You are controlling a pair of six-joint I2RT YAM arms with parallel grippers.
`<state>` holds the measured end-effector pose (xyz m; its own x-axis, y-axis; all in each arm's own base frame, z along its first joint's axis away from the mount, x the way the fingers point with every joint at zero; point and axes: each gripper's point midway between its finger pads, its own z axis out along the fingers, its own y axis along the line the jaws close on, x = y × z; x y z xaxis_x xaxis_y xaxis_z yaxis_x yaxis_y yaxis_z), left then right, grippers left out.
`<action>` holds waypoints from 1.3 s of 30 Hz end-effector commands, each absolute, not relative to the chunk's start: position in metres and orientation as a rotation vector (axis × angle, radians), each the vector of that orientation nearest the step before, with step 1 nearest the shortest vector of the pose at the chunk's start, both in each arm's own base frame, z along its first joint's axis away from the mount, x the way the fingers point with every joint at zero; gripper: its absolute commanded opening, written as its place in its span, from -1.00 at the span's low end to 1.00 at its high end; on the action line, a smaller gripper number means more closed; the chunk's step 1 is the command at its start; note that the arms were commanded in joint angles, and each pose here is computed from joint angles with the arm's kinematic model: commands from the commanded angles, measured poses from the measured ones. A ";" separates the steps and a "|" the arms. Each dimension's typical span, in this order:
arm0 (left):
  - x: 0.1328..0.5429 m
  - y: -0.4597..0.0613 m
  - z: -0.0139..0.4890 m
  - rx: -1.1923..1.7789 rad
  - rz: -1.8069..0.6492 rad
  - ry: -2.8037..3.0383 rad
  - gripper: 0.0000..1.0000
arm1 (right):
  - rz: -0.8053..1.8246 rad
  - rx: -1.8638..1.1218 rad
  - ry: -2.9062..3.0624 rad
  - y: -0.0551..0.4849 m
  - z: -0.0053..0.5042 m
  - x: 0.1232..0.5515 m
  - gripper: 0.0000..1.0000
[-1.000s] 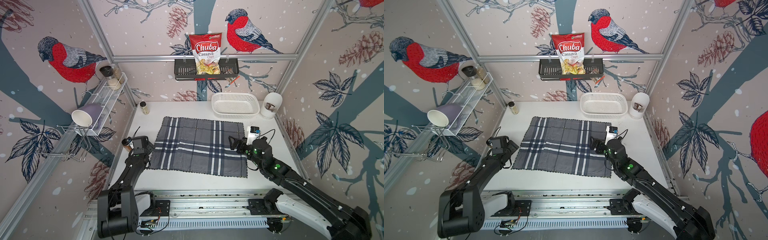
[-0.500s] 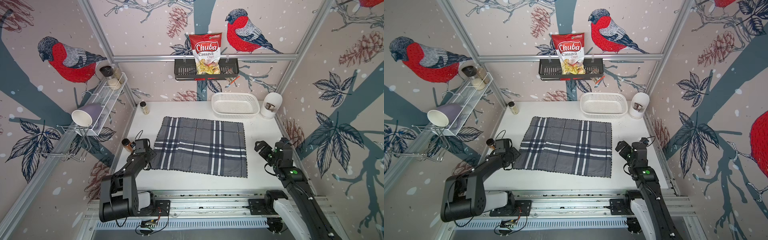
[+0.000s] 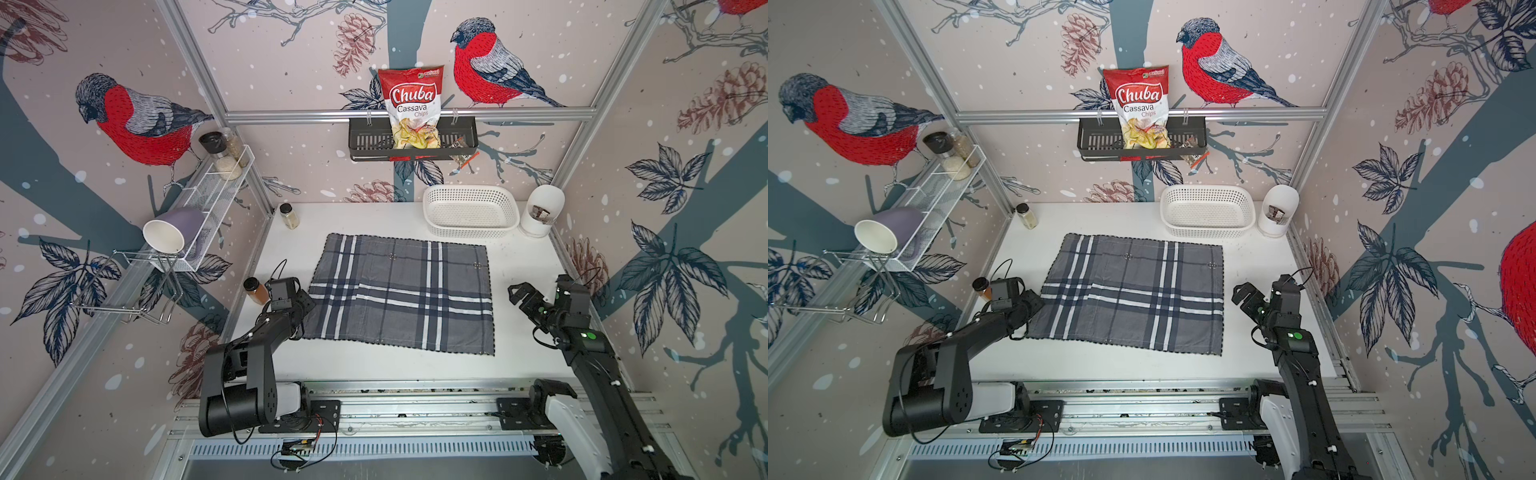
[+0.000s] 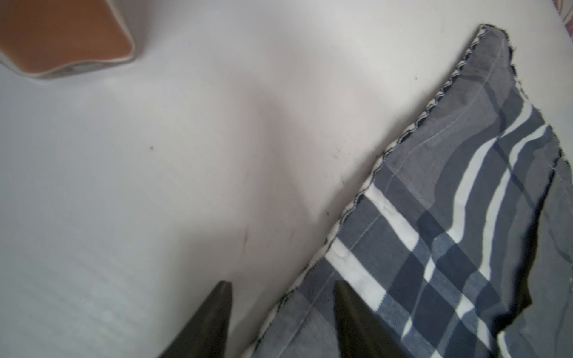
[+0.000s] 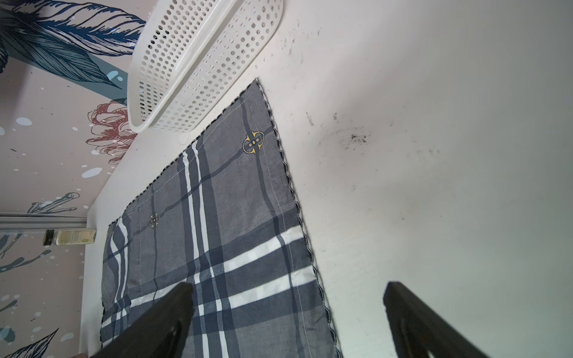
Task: Roll up the pillowcase
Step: Fold the pillowcase.
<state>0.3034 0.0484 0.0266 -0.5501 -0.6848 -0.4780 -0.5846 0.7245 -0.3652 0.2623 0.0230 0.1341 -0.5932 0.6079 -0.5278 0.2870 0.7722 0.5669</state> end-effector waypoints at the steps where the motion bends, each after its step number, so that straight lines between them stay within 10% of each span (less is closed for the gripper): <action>1: 0.254 0.048 0.008 -1.038 -0.102 2.498 0.51 | 0.573 0.616 2.192 0.026 0.145 0.268 1.00; 32: 0.211 0.029 0.021 -1.301 -0.059 2.471 0.63 | 0.578 0.568 2.149 0.026 0.161 0.281 1.00; 39: 0.223 0.044 0.015 -1.272 -0.008 2.432 -0.19 | 0.604 0.584 2.205 0.033 0.147 0.273 0.99</action>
